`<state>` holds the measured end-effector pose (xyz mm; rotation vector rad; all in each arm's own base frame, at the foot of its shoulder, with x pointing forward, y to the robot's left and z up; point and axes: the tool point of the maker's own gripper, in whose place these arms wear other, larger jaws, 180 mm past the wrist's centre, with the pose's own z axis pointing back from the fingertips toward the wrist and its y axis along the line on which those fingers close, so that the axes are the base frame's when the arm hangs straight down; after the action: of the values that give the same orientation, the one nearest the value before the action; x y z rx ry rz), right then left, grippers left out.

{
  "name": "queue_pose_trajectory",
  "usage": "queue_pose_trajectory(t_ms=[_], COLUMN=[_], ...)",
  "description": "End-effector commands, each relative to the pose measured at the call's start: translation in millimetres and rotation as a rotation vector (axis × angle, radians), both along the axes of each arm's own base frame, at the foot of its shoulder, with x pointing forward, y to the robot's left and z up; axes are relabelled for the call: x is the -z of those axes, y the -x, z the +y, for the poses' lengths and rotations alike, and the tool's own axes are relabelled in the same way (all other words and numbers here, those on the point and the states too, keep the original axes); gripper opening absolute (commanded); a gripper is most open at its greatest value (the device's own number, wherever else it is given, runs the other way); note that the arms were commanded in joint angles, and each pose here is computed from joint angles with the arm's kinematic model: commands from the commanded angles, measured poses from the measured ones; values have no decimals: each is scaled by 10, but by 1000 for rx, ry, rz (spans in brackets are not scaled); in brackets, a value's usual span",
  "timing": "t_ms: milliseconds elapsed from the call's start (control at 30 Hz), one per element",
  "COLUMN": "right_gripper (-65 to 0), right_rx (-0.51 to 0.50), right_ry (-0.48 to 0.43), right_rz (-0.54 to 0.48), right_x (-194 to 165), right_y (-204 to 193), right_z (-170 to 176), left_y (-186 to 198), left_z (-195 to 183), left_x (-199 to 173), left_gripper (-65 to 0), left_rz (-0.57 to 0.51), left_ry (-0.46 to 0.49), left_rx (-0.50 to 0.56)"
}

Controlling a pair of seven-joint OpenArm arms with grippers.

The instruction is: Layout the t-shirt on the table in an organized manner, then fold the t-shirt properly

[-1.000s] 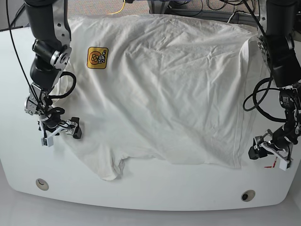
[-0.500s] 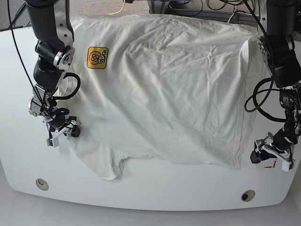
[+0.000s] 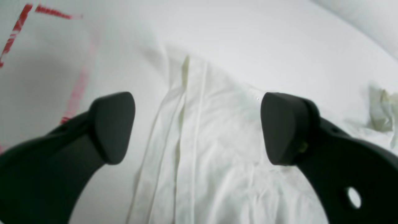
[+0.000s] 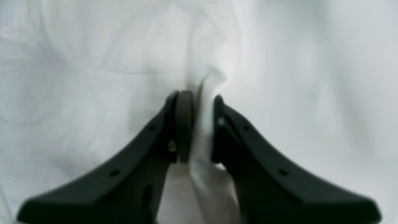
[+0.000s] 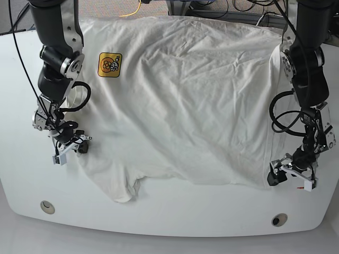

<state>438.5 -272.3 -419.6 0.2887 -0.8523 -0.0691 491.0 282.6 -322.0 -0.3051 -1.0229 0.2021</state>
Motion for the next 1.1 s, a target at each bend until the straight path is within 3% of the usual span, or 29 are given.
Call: queue_pose_trajectory(t_ms=[0, 467, 900, 1067], right_gripper=[-561, -561, -561, -561], right_rx=[11, 10, 13, 13], right_ry=[7, 7, 3, 2], right_rz=[-71, -68, -45, -36], right_x=[-245, -236, -124, -82], right_y=[-171, -163, -60, -24], right_z=[-91, -91, -91, -82], left_y=[-90, 108, 212, 174], left_z=[144, 73, -153, -456], left_x=[-167, 530, 837, 825], left_gripper=[-19, -21, -24, -54], left_rz=[-36, 92, 155, 134], left_ry=[-49, -142, -81, -45], left_rx=[-21, -16, 2, 84])
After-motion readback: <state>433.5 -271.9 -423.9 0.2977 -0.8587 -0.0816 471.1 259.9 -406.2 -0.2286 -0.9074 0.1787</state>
